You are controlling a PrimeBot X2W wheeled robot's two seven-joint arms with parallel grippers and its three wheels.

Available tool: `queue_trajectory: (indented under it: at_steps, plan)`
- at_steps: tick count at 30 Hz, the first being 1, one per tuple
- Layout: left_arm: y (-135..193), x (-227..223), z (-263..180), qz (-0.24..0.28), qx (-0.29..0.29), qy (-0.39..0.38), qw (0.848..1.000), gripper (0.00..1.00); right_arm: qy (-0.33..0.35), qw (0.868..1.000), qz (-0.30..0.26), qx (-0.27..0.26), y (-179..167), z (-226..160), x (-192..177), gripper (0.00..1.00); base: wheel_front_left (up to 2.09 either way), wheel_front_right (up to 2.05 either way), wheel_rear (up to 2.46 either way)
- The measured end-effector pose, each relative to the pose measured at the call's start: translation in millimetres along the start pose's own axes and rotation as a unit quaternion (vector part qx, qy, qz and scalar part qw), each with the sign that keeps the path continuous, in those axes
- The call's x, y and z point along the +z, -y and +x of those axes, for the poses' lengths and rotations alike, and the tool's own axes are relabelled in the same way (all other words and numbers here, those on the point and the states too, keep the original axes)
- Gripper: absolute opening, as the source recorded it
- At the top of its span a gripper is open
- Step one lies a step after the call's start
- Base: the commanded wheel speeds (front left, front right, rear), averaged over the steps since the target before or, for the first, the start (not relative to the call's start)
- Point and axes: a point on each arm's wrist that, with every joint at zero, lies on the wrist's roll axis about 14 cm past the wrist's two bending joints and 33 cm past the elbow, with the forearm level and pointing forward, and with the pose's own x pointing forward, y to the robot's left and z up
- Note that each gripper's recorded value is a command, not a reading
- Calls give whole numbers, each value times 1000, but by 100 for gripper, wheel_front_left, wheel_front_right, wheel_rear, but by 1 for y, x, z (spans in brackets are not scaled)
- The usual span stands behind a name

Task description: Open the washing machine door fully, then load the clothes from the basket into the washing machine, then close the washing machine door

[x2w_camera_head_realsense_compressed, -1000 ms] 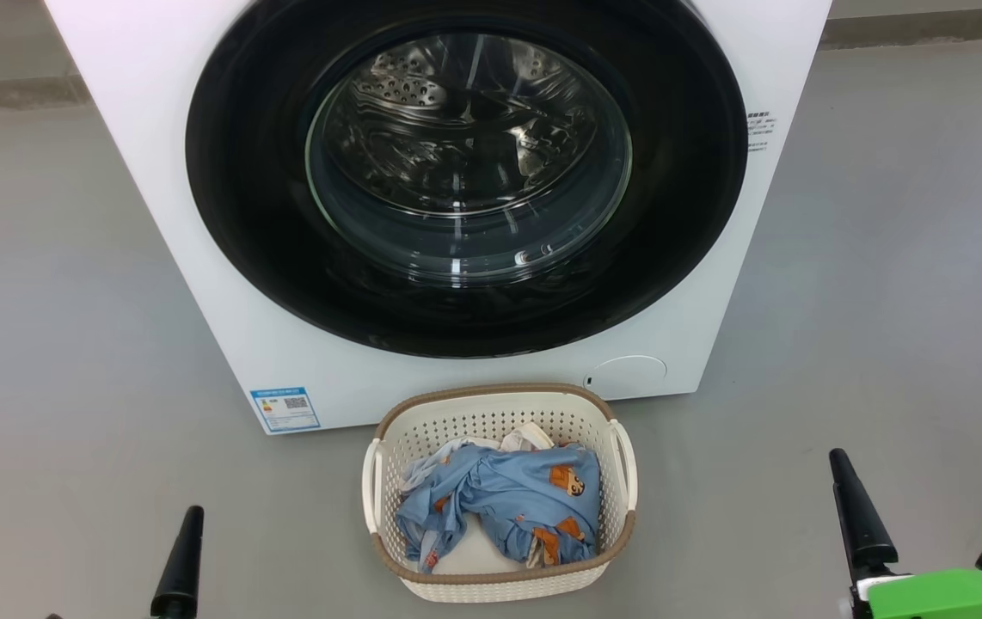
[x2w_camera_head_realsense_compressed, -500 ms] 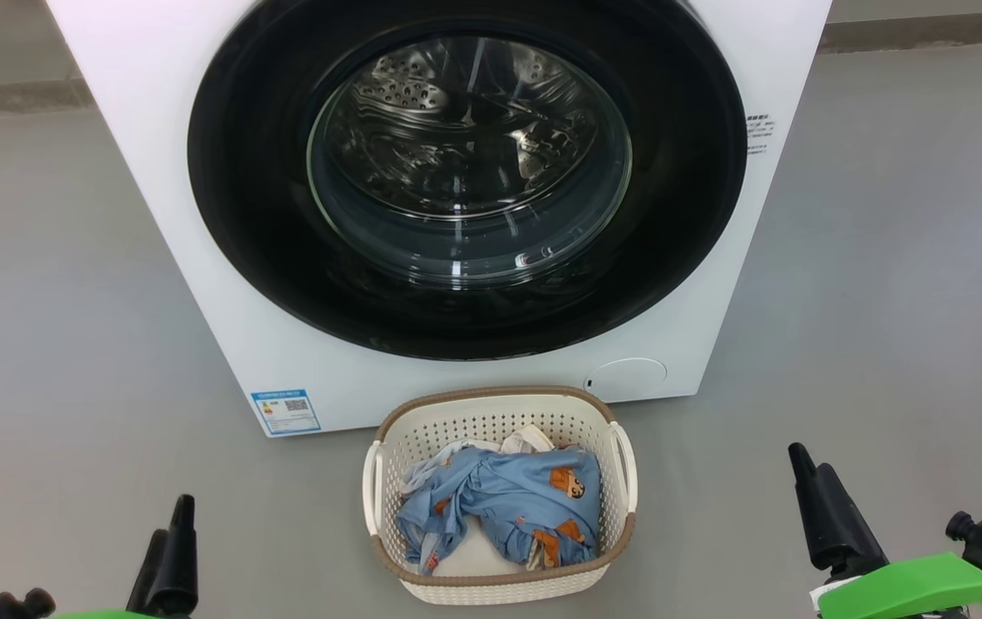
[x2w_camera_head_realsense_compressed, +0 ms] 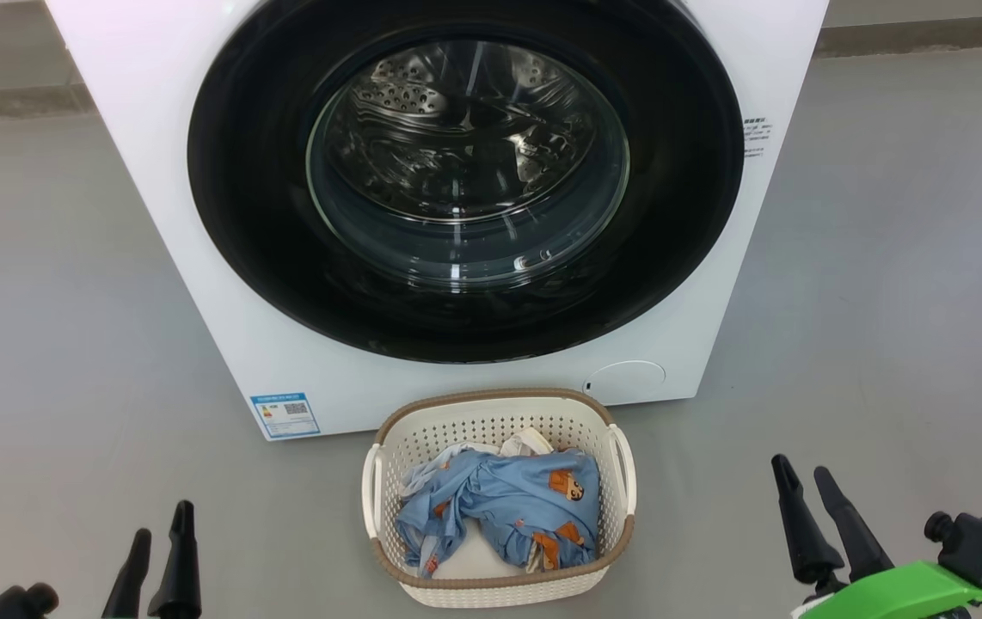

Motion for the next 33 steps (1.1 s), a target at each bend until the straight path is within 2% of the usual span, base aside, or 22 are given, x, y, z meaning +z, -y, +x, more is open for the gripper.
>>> queue_trajectory:
  at_steps: [7, 16, 33]
  plan:
    - [-2, 5, -2, 64, -5, 5, 998, 100, -2, 999, -50, 1, 2, -3, -3, 100, 0, 0, 0]
    - [3, 12, -3, 122, -16, 18, 992, 100, 0, 994, -112, 9, 0, -4, -3, 100, 0, 0, 0]
    - [3, 16, -12, 248, -33, 25, 968, 100, -9, 976, -216, 19, 1, -13, -13, 100, 0, 0, 0]
